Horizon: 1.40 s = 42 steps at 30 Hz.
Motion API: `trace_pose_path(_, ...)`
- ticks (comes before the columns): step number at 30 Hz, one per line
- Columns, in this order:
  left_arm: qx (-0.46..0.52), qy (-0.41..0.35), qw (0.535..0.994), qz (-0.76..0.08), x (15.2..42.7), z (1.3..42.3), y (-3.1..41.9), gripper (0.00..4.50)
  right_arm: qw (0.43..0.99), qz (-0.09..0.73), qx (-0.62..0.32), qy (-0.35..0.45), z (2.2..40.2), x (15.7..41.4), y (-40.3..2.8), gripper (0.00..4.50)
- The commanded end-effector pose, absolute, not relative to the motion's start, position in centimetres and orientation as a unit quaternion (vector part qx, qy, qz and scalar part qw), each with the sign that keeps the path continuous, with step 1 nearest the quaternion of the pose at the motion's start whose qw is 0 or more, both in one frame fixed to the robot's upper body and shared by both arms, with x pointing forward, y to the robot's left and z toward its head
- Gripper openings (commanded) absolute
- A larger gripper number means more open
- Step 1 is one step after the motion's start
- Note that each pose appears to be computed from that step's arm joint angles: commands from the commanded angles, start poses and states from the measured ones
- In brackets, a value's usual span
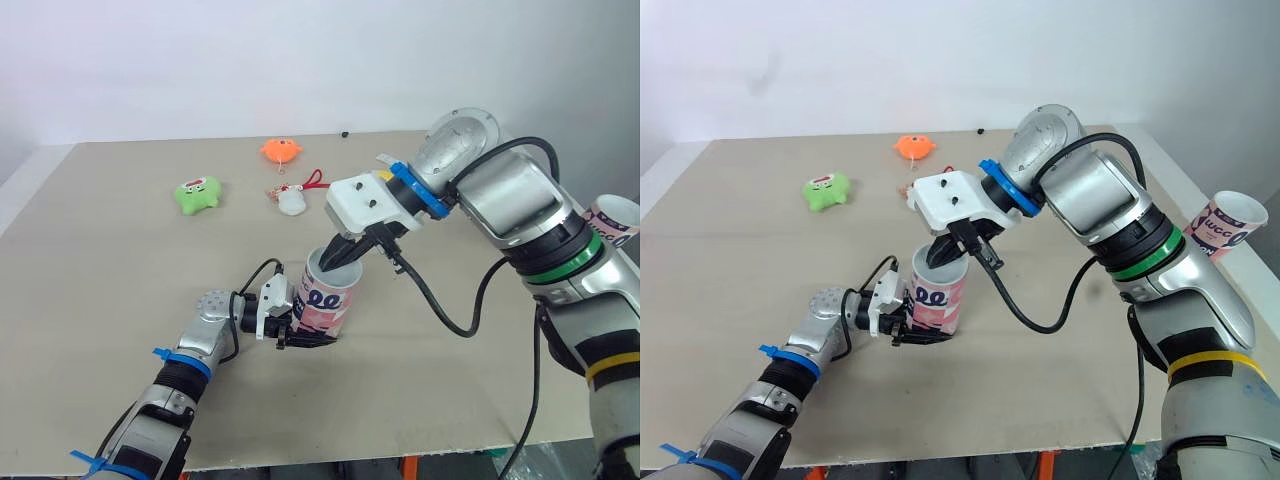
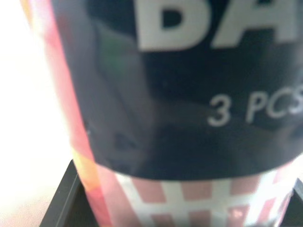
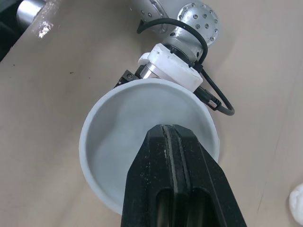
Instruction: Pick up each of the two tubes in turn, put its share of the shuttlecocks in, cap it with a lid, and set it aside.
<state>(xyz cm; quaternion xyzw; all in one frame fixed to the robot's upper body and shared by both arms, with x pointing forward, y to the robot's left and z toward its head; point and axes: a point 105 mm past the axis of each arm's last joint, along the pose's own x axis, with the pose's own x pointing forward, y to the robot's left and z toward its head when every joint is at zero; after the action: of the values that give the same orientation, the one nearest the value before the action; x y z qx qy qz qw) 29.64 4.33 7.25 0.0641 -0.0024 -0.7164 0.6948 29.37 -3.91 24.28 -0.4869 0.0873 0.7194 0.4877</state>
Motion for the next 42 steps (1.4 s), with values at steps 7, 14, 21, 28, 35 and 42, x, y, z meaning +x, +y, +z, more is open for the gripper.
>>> trace_pose_path(7, 0.049, 0.041, 0.701, -0.71, 29.0, 5.3, 5.0, 2.55, 0.479, 0.739, -0.454, 0.136, 22.4, 28.8, -4.5, 0.12)
trace_pose_path(14, 0.04, 0.007, 0.715, -0.698, 29.1, 5.9, 4.8, 2.55, 0.58, 0.766, -0.265, 0.079, 29.9, 27.2, -7.5, 0.12)
trace_pose_path(21, 0.046, -0.026, 0.732, -0.679, 28.9, 6.3, 5.5, 2.55, 0.698, 0.678, -0.225, 0.045, 30.3, 26.8, -12.0, 0.12)
trace_pose_path(28, 0.041, -0.036, 0.72, -0.692, 28.1, 6.5, 6.0, 3.66, 0.768, 0.603, -0.199, 0.087, 26.6, 25.8, -14.5, 0.0)
trace_pose_path(35, 0.051, -0.057, 0.73, -0.679, 28.6, 7.0, 6.6, 4.5, 0.778, 0.588, -0.17, 0.143, 22.7, 24.4, -14.6, 2.37)
trace_pose_path(42, 0.046, -0.049, 0.734, -0.676, 28.3, 7.3, 8.2, 4.5, 0.789, 0.576, -0.154, 0.149, 22.2, 25.1, -15.0, 4.47)
